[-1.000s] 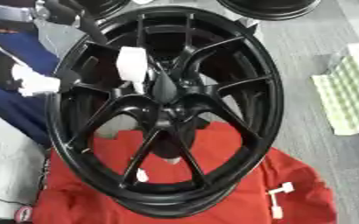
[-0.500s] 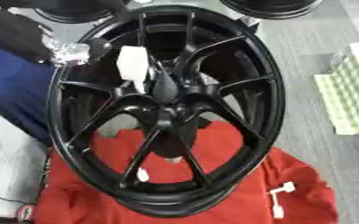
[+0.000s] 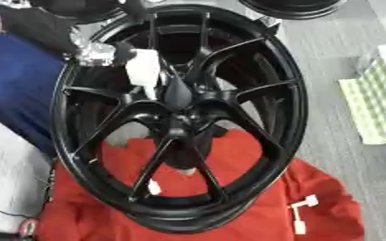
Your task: Pull the pin out of the wheel hub.
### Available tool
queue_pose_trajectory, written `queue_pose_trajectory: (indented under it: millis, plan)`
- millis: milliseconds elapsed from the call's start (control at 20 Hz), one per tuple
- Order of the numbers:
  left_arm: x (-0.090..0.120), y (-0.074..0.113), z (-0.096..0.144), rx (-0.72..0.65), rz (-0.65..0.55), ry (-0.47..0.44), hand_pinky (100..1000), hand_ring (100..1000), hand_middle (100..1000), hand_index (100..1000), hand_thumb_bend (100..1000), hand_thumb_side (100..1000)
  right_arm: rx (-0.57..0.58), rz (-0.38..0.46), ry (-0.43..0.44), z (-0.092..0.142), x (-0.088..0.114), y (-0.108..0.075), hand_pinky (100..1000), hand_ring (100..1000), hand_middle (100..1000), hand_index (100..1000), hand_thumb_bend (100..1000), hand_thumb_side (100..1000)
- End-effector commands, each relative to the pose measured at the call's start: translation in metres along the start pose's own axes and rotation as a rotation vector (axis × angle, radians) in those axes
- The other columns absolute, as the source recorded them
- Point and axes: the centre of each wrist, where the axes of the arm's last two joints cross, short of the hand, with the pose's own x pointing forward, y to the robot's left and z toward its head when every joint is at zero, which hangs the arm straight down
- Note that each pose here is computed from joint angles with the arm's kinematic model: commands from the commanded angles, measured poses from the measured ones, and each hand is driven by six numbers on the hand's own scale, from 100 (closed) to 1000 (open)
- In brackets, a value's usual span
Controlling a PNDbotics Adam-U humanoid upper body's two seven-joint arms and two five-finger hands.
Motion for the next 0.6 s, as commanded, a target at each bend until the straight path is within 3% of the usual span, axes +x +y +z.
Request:
queue_pose_trajectory:
  millis: [50,600]
  plan:
    - [-0.001,0.006,0.000,-0.013,-0.029,0.015,971,940,835,948,367,778,-0.162,0.090,0.062,-0.008,0.007,-0.004,386,619,508,739,135,403]
    - [-0.012,0.010,-0.021,-0.079,-0.093,0.058,972,949,842,959,429,747,-0.161,0.076,0.076,-0.007,0.007,-0.004,382,616,505,738,135,404]
